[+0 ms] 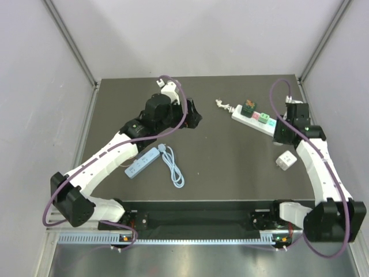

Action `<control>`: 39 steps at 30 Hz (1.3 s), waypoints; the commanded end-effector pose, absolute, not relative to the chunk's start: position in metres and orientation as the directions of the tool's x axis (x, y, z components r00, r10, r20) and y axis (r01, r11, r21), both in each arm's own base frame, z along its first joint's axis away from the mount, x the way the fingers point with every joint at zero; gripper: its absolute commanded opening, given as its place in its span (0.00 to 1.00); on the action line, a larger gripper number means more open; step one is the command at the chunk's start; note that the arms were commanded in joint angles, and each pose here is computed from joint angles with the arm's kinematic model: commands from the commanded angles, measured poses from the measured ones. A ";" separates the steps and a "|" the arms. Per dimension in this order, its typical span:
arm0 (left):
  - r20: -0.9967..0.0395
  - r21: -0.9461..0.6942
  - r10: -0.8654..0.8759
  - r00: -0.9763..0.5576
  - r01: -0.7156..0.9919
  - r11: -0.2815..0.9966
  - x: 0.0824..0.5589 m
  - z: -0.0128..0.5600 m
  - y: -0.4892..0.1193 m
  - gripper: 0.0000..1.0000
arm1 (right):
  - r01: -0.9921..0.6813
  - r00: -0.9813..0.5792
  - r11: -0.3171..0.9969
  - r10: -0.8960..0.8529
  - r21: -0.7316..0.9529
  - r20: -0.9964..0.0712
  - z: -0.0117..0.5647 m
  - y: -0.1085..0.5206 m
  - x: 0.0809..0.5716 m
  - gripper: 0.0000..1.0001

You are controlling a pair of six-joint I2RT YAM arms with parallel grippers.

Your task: Insert the plug

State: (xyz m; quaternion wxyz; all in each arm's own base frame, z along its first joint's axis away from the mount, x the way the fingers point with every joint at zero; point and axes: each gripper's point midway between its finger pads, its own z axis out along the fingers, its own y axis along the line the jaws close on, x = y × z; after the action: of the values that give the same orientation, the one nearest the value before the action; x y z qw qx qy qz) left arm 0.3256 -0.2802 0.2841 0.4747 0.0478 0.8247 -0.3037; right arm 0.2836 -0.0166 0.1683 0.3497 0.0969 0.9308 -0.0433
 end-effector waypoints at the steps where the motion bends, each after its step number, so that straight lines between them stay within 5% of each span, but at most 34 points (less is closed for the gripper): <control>1: -0.860 -0.304 0.011 -0.511 0.529 0.792 0.304 0.275 -0.276 0.96 | 0.217 -0.755 0.976 0.185 0.026 -0.629 0.175 -0.033 0.299 0.00; 15: -0.889 -0.184 0.071 -0.452 0.497 0.848 0.303 0.258 -0.246 0.97 | 0.364 -0.751 0.929 0.332 0.062 -0.571 0.163 -0.083 0.378 0.00; 25: -0.923 -0.170 0.026 -0.383 0.468 0.867 0.300 0.280 -0.231 0.97 | 0.420 -0.819 0.907 0.387 0.016 -0.425 0.151 -0.090 0.385 0.00; 39: -0.931 -0.165 0.015 -0.365 0.457 0.874 0.299 0.284 -0.226 0.97 | 0.404 -0.840 0.909 0.415 0.108 -0.350 0.137 -0.073 0.397 0.00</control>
State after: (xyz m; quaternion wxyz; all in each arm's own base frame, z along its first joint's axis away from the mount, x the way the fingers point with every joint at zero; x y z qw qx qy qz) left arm 0.2975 -0.2268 0.2632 0.5108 0.1511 0.8234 -0.1957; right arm 0.3857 -0.0755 0.1213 0.1648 0.2063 0.9645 -0.0036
